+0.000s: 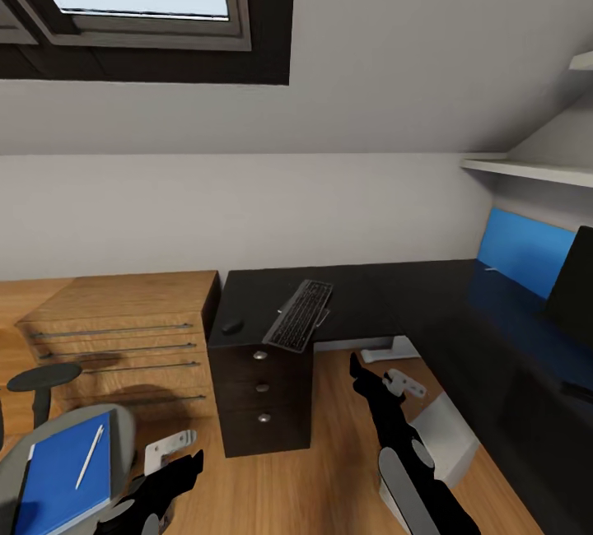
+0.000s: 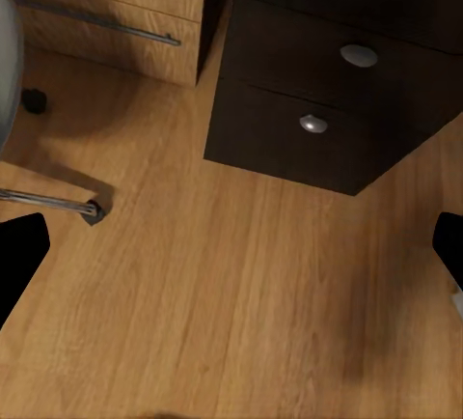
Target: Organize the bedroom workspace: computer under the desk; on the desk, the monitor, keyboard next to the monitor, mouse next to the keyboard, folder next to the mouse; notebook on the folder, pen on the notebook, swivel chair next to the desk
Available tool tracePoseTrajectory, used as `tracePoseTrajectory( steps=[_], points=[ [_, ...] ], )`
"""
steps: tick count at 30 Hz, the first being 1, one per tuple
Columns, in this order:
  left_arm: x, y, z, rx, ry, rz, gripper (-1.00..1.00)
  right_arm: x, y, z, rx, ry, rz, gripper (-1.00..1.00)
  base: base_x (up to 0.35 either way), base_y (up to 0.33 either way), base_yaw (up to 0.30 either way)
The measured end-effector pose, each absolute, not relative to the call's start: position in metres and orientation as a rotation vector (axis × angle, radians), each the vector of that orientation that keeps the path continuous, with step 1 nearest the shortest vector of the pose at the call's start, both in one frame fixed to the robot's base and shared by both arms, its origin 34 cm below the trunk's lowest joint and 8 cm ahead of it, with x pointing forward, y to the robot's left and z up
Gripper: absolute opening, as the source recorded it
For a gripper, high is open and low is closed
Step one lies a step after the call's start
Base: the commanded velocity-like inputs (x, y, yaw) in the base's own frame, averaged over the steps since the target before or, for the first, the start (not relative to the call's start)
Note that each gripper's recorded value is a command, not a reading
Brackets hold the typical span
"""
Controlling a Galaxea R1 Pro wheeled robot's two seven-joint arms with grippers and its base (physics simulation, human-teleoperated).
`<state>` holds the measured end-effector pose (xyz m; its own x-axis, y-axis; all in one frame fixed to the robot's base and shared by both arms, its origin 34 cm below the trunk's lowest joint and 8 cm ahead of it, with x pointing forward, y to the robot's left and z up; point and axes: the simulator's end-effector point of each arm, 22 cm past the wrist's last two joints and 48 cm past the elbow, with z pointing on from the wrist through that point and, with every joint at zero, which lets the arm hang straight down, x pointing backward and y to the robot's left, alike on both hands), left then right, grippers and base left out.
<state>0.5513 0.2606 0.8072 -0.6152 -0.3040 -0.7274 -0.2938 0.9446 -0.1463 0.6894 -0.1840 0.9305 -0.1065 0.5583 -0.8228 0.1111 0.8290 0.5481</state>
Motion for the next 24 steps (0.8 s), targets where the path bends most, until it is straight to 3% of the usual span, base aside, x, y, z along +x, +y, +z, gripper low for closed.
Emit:
tracePoseTrajectory(
  steps=[7,24],
  points=[
    [0.551,0.261,0.807,-0.42,2.267,-0.017,1.0,0.687,-0.173,0.917,0.497,1.743,0.422,1.0,0.268,0.0,0.0],
    [0.55,0.279,0.811,-0.468,2.247,0.005,1.0,0.672,-0.166,0.92,0.428,1.978,0.355,1.0,0.117,0.0,0.0]
  ],
)
